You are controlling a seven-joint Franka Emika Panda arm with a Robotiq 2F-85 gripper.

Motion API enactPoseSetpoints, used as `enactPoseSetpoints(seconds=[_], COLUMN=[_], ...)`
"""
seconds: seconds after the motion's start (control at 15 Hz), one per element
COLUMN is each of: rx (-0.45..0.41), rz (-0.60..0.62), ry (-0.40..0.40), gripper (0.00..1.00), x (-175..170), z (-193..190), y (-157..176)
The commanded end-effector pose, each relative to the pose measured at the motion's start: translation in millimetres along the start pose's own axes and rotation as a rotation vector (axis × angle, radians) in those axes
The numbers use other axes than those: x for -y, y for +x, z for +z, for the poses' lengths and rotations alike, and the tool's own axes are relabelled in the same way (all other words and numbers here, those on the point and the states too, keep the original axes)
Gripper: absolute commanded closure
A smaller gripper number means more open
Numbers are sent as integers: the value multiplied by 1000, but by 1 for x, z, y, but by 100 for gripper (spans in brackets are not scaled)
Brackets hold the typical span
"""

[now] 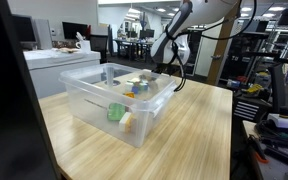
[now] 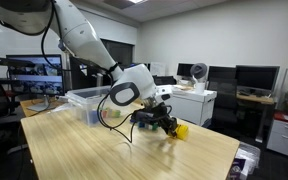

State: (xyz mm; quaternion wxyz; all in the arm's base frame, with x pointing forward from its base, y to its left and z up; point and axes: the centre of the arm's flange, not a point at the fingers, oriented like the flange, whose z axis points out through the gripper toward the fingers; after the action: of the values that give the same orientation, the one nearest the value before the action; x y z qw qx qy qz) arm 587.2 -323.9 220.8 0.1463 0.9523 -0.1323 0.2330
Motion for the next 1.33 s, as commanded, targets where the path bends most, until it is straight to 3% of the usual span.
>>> enactPoseSetpoints(seconds=[0.0,0.33,0.73,1.0,1.27], rx=[-14,-12,-125,-245,-289], rz=[10,45,97,54,-61], ry=[-21,-26,89,249,442], gripper=[86,86,86,86,86], x=[-20,-40,-37,8,92], z=[-8,-33,-119,-194,-258], y=[-10,-14,10,24,9])
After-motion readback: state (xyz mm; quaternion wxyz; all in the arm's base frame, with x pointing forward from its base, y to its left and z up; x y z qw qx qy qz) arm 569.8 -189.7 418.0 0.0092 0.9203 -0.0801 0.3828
